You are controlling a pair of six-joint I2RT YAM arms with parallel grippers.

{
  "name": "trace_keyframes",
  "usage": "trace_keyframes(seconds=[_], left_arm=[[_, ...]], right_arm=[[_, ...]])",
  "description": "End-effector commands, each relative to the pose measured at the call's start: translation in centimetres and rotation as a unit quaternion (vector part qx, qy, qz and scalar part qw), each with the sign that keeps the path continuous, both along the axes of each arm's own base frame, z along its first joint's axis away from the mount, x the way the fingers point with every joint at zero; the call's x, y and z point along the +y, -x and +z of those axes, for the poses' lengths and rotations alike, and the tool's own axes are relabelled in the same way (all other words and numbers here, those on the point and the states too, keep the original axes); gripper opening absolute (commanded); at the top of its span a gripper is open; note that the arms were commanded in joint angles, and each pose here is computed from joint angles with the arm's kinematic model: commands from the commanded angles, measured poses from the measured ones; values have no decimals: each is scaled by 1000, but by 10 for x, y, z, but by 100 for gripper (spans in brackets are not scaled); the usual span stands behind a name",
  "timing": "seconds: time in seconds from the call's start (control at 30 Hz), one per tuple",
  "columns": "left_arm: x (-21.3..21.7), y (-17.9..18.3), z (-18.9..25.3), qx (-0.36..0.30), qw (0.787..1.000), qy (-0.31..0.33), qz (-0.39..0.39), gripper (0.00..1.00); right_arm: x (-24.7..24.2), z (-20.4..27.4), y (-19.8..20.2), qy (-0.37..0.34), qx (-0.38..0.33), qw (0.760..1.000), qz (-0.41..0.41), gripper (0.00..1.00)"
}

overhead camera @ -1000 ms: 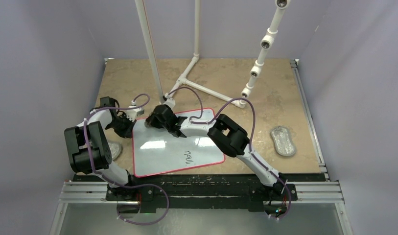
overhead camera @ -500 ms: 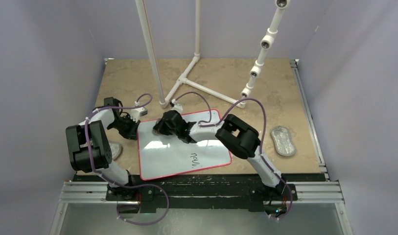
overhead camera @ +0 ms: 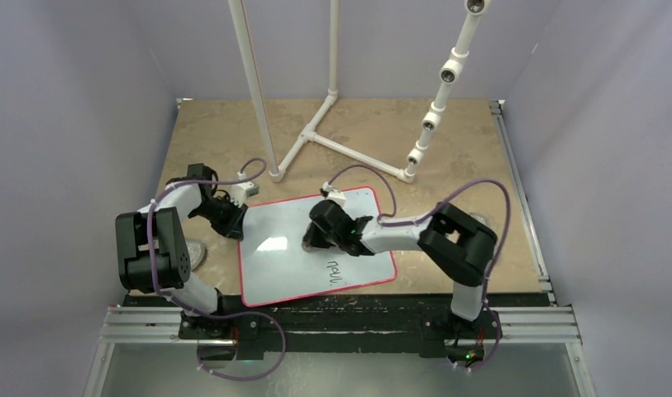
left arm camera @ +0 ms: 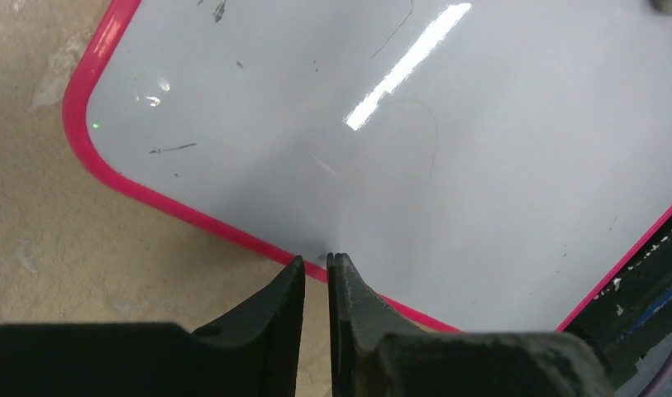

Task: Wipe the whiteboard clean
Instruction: Hold the whiteboard at the center of the board.

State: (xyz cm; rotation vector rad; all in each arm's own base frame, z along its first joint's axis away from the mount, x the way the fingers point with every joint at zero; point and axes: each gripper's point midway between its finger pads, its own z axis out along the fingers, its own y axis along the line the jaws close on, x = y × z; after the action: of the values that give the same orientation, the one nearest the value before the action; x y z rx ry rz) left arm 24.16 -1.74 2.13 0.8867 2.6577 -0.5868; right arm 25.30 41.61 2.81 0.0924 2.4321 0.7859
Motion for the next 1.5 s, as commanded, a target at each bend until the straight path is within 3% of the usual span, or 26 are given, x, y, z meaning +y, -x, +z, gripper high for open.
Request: trace_keyframes(seconds=[0.0,0.13,0.27,0.37,0.47,0.57,0.77,0.93,1.13,1.33,1.47], left_arm=[[-11,-4,3,-23,999,-16,-23,17],[-4,-4,-18,-23,996,-74,-35,17],[7,2,-39,3,994,-108,-29,9],[11,8,-47,11,992,-123,-32,3],[11,10,-47,11,991,-127,-34,0],[13,9,-48,10,990,-133,-35,0],[17,6,-50,11,989,-145,-35,0],[18,8,-52,12,988,-149,-35,0],[16,9,-50,10,989,-143,-34,0],[13,9,-48,11,990,-136,-36,0],[13,10,-47,12,990,-135,-39,0]], right_arm=[[-92,-40,63,119,75,989,39,0],[-146,-44,103,141,116,983,32,0],[-156,-44,113,120,115,986,32,0],[-130,-43,117,87,116,987,76,0],[-71,-21,133,7,86,979,185,0],[-59,-28,144,15,102,969,225,0],[-148,-53,154,130,163,974,91,0],[-194,-37,149,130,156,979,12,0],[-164,-46,142,108,150,982,48,0],[-72,-30,136,16,130,979,157,0],[-74,-37,143,37,156,973,166,0]])
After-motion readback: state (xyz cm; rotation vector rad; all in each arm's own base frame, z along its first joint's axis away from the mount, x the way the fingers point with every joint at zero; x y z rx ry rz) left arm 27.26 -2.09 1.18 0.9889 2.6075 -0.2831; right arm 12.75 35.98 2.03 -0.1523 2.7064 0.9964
